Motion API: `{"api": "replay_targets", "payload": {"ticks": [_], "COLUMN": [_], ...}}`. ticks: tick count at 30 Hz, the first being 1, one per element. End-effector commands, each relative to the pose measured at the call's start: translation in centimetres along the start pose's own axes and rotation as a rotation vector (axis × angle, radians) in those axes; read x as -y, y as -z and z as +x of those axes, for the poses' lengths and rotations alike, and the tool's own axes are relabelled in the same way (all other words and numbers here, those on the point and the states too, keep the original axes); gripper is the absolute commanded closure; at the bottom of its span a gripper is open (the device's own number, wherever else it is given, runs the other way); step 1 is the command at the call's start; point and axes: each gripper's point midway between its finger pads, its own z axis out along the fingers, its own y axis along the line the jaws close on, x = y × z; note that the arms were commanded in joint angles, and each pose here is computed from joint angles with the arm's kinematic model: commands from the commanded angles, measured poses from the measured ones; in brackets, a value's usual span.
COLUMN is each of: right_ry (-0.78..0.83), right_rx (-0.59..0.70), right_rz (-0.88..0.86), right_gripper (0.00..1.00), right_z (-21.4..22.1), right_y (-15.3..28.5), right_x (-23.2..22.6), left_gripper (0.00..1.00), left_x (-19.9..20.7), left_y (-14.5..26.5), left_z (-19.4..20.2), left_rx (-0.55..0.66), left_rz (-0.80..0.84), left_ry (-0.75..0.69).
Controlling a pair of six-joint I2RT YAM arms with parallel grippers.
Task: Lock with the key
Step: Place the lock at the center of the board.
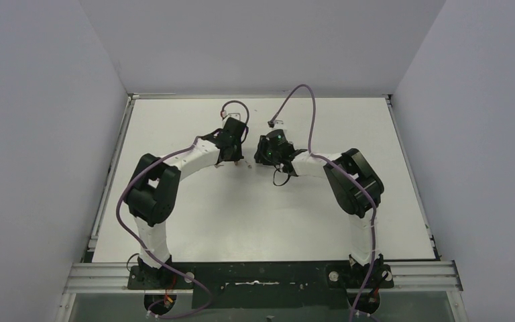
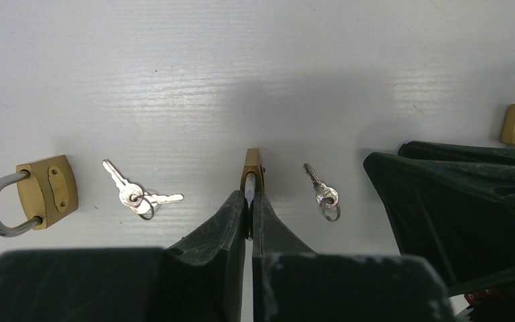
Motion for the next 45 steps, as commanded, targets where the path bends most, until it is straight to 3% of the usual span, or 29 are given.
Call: {"api": "replay_targets", "payload": {"ticks": [1,12,17,22,33,39,45], "right_ry": [-0.002,-0.004,-0.002,-0.003,-0.016,0.081,0.195], "right_rx": [0.104,0.104,0.105,0.106,0.169,0.218,0.072], "right_rz": [-0.042,-0.048,-0.053,-0.055,-0.022,0.081,0.288], "right_gripper": [0.67,0.61,0.52,0.5,0.47,0.41,0.4], "right_z": [-3.7,-3.7,-3.8,-3.8,-8.3,-11.7,-10.0], "right_y": [1.7,1.6,1.6,1.6,4.9,7.8,7.5], "right_x": [-1.4,-1.4,-1.6,-1.6,0.9,1.8,5.7], "left_gripper": [0.99,0.96,0.82,0.72,0.7,0.65,0.53], "left_x": [1.0,1.2,1.3,1.5,1.1,1.4,0.9], "left_y": [0.6,-0.1,0.0,0.1,1.5,3.5,6.0], "left_z": [-1.9,-0.8,-0.9,-1.0,-3.9,-6.8,-8.4], "left_rx": [0.029,-0.03,-0.032,-0.034,0.017,0.089,0.135], "left_rz": [0.031,0.033,0.039,0.045,0.045,0.071,0.134], "left_ry": [-0.001,-0.014,-0.014,-0.019,-0.042,-0.058,-0.042]}}
